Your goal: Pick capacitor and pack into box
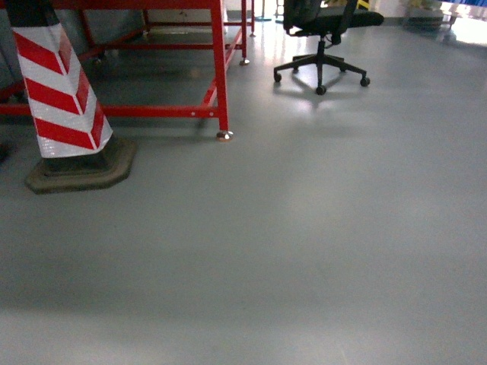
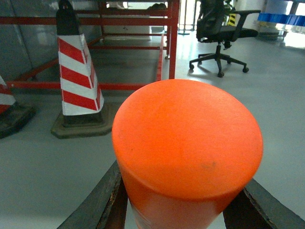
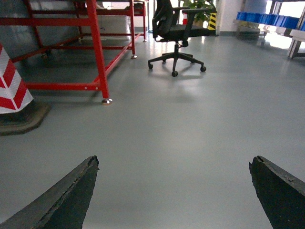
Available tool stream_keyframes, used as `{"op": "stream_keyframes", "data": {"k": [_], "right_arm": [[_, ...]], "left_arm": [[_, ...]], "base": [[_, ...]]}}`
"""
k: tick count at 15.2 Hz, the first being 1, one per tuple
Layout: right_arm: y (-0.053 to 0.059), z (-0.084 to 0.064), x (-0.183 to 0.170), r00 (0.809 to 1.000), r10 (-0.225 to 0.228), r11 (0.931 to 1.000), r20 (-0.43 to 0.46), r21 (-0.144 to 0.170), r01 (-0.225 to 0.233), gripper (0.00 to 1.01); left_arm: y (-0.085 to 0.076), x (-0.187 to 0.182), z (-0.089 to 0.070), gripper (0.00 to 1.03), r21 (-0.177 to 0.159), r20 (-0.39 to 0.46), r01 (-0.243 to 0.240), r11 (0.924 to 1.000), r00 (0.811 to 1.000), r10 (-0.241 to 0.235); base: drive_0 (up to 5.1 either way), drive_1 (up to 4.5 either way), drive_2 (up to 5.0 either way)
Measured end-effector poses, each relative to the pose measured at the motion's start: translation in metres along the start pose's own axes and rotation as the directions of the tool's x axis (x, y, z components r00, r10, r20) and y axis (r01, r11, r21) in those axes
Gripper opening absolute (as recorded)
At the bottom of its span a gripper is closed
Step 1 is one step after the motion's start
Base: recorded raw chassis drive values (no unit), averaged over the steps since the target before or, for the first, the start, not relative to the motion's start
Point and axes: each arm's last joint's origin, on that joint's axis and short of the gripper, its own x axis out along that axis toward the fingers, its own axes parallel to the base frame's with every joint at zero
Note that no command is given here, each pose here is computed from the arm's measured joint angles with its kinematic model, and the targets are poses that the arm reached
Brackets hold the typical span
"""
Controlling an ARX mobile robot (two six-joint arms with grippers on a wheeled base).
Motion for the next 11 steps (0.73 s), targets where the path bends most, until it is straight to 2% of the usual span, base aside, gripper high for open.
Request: {"op": "stream_keyframes", "data": {"k": [11], "right_arm": [[0.0000, 0.0001, 0.0000, 1.000, 0.000, 1.0000, 0.001, 0.000, 0.000, 0.98]], "left_arm": [[0.0000, 0.0000, -0.0001, 0.44, 0.000, -0.001, 0.000, 1.0000, 1.000, 0.000]], "base": [[-5.0, 2.38, 2.4]]}}
